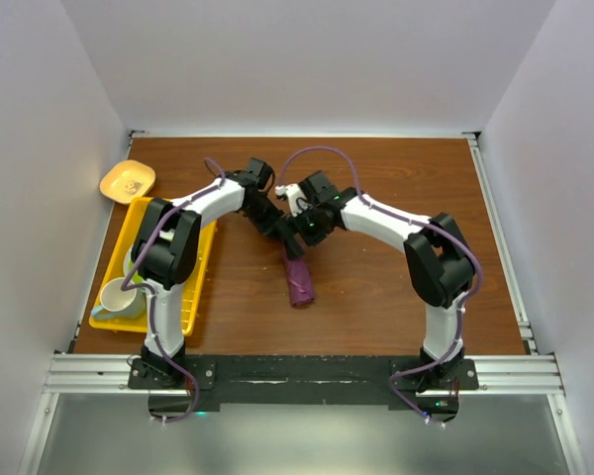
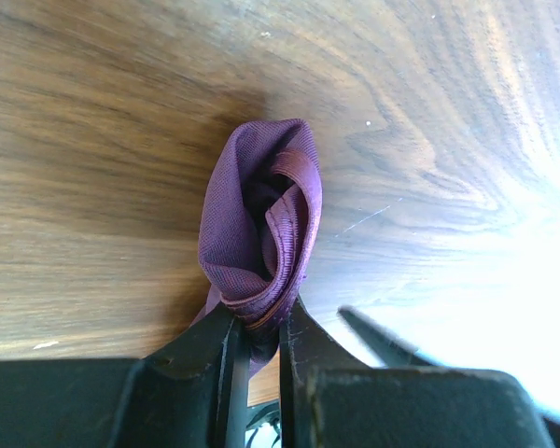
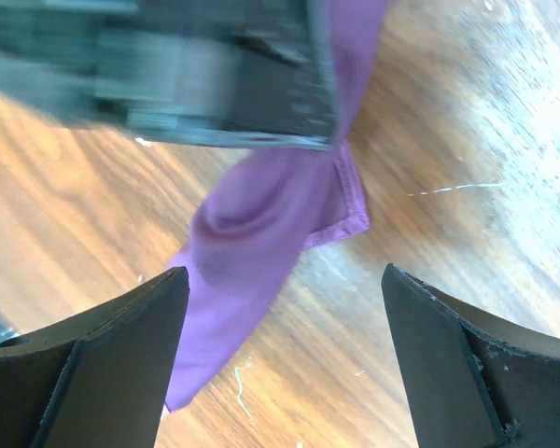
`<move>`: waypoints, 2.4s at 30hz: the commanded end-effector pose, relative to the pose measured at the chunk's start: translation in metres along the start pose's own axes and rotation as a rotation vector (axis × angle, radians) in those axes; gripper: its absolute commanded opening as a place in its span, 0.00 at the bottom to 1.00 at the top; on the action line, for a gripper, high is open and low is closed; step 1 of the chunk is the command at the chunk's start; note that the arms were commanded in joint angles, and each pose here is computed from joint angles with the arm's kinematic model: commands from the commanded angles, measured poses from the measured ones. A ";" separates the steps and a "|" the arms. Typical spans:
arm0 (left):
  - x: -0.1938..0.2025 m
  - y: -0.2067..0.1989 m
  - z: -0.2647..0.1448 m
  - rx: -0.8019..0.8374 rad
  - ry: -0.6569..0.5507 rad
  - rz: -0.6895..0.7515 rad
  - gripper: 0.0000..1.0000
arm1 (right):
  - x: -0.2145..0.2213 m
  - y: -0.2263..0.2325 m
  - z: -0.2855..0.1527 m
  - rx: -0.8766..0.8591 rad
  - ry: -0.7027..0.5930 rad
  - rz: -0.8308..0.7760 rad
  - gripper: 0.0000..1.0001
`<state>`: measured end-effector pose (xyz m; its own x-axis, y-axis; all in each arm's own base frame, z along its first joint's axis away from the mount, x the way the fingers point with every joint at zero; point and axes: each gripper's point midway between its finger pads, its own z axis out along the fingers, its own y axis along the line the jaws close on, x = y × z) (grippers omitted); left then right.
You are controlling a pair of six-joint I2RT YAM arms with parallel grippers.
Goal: Fold the napkin, place the utensils inside, and roll it up
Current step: Roll the napkin with the utensil
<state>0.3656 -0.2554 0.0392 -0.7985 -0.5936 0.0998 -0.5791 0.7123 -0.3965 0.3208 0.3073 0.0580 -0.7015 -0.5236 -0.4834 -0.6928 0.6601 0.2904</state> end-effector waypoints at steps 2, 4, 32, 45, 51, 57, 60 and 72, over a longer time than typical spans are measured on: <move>0.001 0.026 -0.002 -0.119 -0.015 -0.050 0.00 | -0.014 0.012 -0.005 0.280 -0.067 -0.097 0.89; 0.003 0.027 -0.002 -0.122 -0.010 -0.065 0.00 | -0.015 0.018 -0.001 0.343 -0.077 -0.088 0.89; -0.004 0.024 -0.022 -0.079 -0.020 -0.050 0.49 | 0.037 0.013 0.053 0.409 -0.018 -0.011 0.15; -0.068 0.007 -0.091 0.009 -0.318 0.353 0.71 | 0.023 0.028 0.047 -0.351 -0.016 0.236 0.11; -0.045 -0.022 -0.090 0.229 -0.240 0.510 0.68 | 0.027 0.024 0.041 -0.625 0.006 0.438 0.16; -0.001 -0.033 -0.064 0.426 -0.083 0.525 0.58 | 0.038 -0.001 0.040 -0.587 0.025 0.490 0.29; 0.008 -0.035 -0.060 0.491 -0.048 0.500 0.54 | 0.043 -0.010 0.039 -0.525 0.053 0.469 0.37; 0.006 -0.029 -0.032 0.459 0.005 0.491 0.45 | 0.022 -0.037 0.003 -0.286 0.109 0.273 0.58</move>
<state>0.3627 -0.2591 0.0845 -0.9480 -0.2518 -0.1947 -0.0357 0.6921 -0.7210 0.3225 0.3015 0.0368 -0.9108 -0.3410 -0.2325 -0.3859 0.5039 0.7728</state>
